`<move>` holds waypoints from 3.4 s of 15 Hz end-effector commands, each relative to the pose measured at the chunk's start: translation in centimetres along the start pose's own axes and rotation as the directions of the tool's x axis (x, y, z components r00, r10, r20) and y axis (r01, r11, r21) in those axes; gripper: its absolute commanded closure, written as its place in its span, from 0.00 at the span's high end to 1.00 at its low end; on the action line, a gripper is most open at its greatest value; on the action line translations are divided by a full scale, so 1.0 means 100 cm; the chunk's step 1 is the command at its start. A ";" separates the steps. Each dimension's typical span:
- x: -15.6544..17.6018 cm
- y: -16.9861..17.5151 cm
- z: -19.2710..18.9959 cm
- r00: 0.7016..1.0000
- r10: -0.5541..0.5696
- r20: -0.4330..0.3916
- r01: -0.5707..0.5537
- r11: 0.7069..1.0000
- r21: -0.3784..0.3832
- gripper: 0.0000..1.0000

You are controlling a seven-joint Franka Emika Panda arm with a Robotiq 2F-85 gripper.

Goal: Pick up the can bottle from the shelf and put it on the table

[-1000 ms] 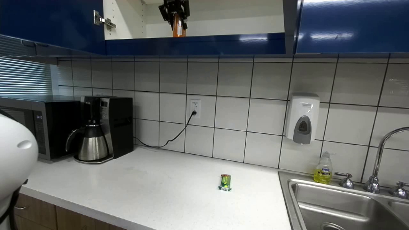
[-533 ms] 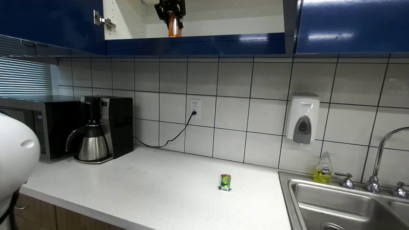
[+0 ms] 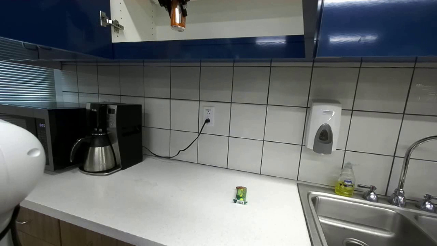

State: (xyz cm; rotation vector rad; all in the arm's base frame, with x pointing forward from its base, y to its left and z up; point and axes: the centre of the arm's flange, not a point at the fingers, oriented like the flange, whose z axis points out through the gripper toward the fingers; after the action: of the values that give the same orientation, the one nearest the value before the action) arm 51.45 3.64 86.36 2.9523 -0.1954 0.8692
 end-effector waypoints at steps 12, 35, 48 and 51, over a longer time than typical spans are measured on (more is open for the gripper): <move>-0.102 0.018 0.005 0.989 -0.041 0.143 0.041 0.999 0.003 0.38; -0.234 0.025 0.204 0.949 -0.102 0.297 0.087 0.994 0.063 0.38; -0.321 0.054 0.412 0.951 -0.113 0.287 0.100 0.993 0.062 0.38; -0.343 0.063 0.456 0.952 -0.112 0.283 0.099 0.993 0.058 0.38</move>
State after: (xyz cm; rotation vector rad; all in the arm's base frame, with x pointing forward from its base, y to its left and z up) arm 45.29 -1.85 33.46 3.0914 -0.0593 0.4071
